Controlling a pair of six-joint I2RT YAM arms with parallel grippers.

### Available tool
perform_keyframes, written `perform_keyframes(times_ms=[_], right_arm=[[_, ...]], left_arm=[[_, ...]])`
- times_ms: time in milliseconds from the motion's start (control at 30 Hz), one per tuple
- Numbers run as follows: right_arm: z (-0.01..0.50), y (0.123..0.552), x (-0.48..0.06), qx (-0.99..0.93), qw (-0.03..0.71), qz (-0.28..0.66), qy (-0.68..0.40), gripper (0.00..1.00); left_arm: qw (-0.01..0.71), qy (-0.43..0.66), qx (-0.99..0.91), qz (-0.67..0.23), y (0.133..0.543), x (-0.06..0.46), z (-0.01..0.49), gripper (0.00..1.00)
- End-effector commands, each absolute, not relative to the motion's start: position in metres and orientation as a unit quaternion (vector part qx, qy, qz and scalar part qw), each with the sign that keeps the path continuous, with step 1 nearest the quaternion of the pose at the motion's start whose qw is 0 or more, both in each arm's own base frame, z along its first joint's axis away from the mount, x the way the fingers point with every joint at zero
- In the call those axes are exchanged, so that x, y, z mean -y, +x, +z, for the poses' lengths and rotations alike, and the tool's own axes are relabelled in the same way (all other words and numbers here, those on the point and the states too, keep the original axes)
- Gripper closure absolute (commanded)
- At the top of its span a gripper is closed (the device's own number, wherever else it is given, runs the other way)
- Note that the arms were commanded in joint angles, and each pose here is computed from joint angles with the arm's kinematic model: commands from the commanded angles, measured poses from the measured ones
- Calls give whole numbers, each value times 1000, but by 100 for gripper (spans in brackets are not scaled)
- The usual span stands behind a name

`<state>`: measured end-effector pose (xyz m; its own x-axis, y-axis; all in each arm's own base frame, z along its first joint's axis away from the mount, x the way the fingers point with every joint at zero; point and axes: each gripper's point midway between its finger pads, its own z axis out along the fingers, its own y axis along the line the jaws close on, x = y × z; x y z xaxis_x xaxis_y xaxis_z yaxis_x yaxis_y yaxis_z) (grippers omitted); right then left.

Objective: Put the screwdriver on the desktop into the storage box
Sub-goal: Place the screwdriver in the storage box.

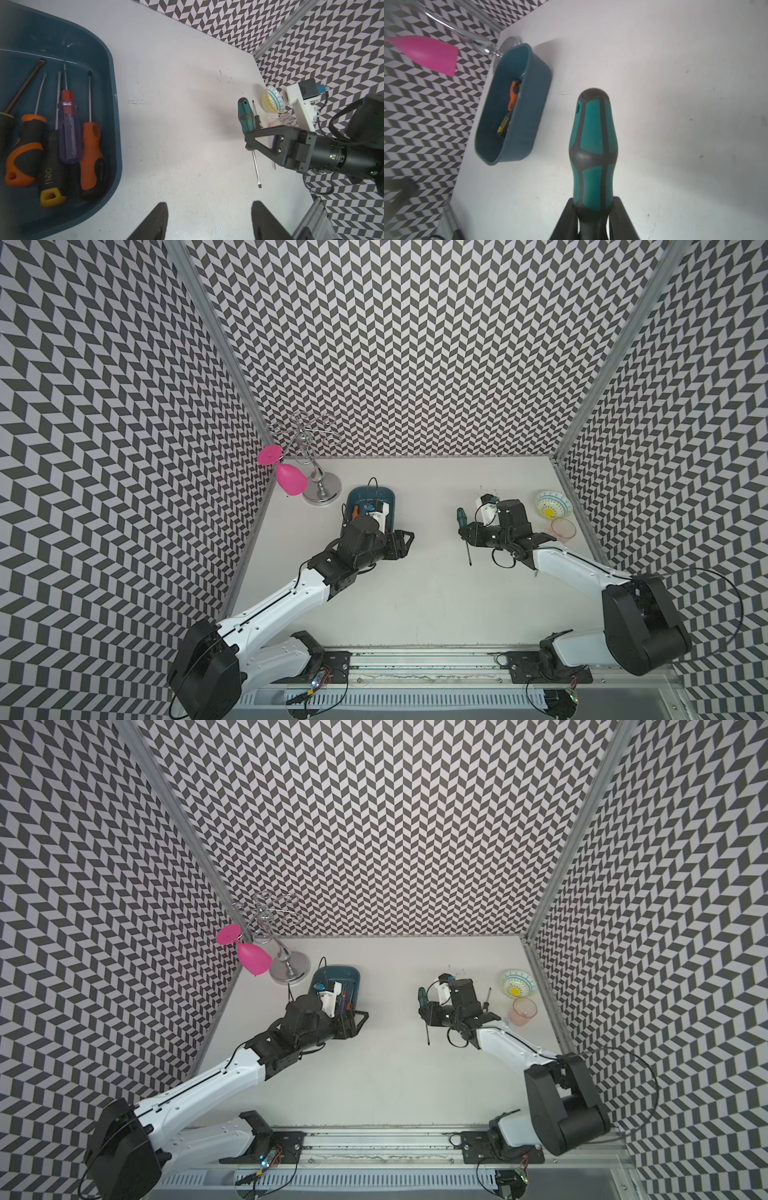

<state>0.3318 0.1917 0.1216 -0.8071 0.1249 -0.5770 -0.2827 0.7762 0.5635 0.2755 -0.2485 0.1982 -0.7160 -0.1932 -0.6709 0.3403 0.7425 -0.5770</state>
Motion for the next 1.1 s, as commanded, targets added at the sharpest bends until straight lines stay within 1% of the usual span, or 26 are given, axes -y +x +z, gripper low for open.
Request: perform_keyframes(times_ms=[0, 67, 300, 600, 833, 1067], right_arm=[[164, 322, -217, -841, 342, 409, -94, 95], [171, 313, -223, -830, 344, 425, -110, 95], [190, 286, -243, -799, 342, 469, -159, 95], [209, 267, -255, -767, 342, 512, -181, 95], [212, 262, -258, -759, 339, 526, -183, 95], [211, 255, -262, -755, 335, 532, -187, 95]], left_arm=[[397, 54, -821, -406, 280, 265, 228, 31], [396, 62, -811, -426, 279, 272, 233, 29], [390, 85, -778, -485, 274, 293, 246, 28], [375, 103, -770, -505, 270, 319, 243, 26], [369, 111, -769, -510, 268, 335, 241, 29], [362, 114, -769, -514, 271, 346, 238, 35]])
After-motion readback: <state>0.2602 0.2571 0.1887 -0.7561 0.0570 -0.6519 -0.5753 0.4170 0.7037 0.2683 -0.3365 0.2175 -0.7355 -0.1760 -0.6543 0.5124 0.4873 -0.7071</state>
